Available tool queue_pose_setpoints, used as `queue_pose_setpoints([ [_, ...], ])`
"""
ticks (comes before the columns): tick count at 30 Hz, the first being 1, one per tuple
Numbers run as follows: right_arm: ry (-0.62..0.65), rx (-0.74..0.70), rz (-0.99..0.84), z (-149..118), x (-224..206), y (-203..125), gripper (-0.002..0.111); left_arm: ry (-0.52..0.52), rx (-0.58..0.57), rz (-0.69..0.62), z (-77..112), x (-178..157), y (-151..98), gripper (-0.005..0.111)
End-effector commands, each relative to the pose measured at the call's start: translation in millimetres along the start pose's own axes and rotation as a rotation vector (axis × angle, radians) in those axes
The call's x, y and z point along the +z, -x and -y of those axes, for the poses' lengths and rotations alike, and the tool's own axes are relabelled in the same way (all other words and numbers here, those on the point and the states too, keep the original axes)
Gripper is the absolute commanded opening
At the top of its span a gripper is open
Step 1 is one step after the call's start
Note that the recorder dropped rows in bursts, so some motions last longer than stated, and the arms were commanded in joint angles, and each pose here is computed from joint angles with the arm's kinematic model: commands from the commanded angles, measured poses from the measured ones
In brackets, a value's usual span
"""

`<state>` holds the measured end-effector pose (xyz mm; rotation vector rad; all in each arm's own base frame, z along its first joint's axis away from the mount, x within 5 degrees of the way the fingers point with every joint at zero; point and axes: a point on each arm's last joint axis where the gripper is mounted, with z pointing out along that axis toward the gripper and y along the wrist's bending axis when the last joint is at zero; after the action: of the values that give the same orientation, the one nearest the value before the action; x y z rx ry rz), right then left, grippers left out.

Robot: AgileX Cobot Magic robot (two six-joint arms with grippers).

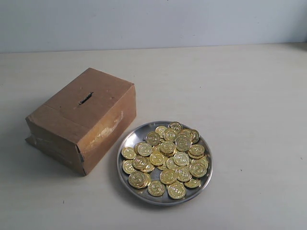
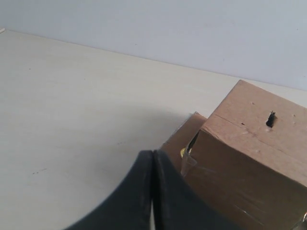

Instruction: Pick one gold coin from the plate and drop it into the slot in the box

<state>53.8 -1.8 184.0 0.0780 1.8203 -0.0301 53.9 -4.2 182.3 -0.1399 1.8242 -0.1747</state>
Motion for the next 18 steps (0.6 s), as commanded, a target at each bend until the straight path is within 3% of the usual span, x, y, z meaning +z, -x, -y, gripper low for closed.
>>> queue_pose_setpoints([
  [1,-0.006,-0.012,0.002,0.4,0.1,-1.1,0.0,-0.003,-0.001,0.012,0.2,-0.4,0.9,0.0],
  [7,-0.002,-0.008,0.008,0.2,0.1,-0.6,0.0,-0.002,-0.001,0.005,0.2,-0.4,0.3,0.0],
  [13,0.112,-0.037,0.006,-6.1,-0.4,-0.9,0.0,-0.002,-0.001,0.003,0.2,-0.4,0.1,0.0],
  [18,0.114,-0.029,0.005,-6.3,-0.4,-0.9,0.0,-0.002,-0.001,0.001,0.2,-0.4,-0.1,0.0],
])
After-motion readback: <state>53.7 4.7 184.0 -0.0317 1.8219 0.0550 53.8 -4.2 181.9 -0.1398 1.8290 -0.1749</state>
